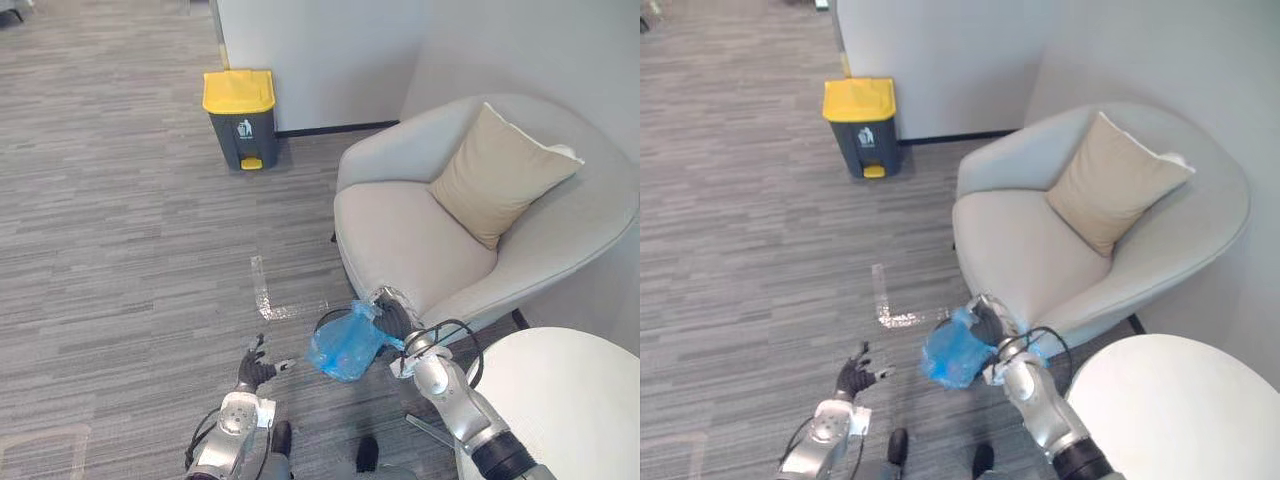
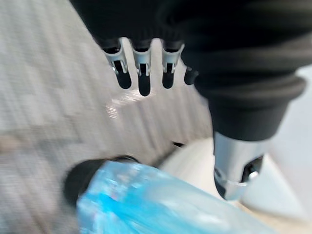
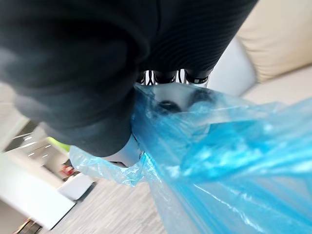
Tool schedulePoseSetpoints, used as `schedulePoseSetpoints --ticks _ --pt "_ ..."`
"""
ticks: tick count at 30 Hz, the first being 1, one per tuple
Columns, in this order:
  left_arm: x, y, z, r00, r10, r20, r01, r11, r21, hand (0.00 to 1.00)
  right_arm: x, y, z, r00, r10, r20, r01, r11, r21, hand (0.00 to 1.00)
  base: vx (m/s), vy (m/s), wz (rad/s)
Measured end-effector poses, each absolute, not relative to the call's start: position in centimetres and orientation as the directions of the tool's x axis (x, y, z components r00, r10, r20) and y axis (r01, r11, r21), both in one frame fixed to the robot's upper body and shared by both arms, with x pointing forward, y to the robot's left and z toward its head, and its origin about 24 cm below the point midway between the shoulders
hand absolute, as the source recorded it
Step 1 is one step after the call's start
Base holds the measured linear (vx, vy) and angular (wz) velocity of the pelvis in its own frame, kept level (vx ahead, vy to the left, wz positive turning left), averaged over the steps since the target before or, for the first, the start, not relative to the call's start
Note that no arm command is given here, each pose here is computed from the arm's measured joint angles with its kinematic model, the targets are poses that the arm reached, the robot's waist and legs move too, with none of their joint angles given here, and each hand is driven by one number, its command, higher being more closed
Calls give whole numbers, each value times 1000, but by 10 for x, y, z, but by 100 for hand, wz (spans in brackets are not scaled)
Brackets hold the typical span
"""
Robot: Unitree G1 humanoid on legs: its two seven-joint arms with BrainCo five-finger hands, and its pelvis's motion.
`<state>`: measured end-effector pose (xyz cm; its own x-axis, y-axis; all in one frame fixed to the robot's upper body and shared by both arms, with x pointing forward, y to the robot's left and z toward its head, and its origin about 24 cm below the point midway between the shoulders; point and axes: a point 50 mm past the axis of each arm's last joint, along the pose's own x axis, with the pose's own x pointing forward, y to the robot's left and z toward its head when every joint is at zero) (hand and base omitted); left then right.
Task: Gather rubbish on tea table into small bin, then transfer packed bag to large trash can.
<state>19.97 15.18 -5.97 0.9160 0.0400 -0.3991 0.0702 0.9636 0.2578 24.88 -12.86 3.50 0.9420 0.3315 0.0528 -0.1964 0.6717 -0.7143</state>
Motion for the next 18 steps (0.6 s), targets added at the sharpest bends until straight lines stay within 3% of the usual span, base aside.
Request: schedulePoseSetpoints --ticks 6,18 --pt "202 144 -45 946 -30 -323 143 932 333 0 246 -133 36 925 378 29 -240 643 -727 100 25 2 -7" --pt "214 123 -4 987 -120 -110 157 878 451 0 248 -112 62 885 443 143 -263 729 -632 100 19 0 -5"
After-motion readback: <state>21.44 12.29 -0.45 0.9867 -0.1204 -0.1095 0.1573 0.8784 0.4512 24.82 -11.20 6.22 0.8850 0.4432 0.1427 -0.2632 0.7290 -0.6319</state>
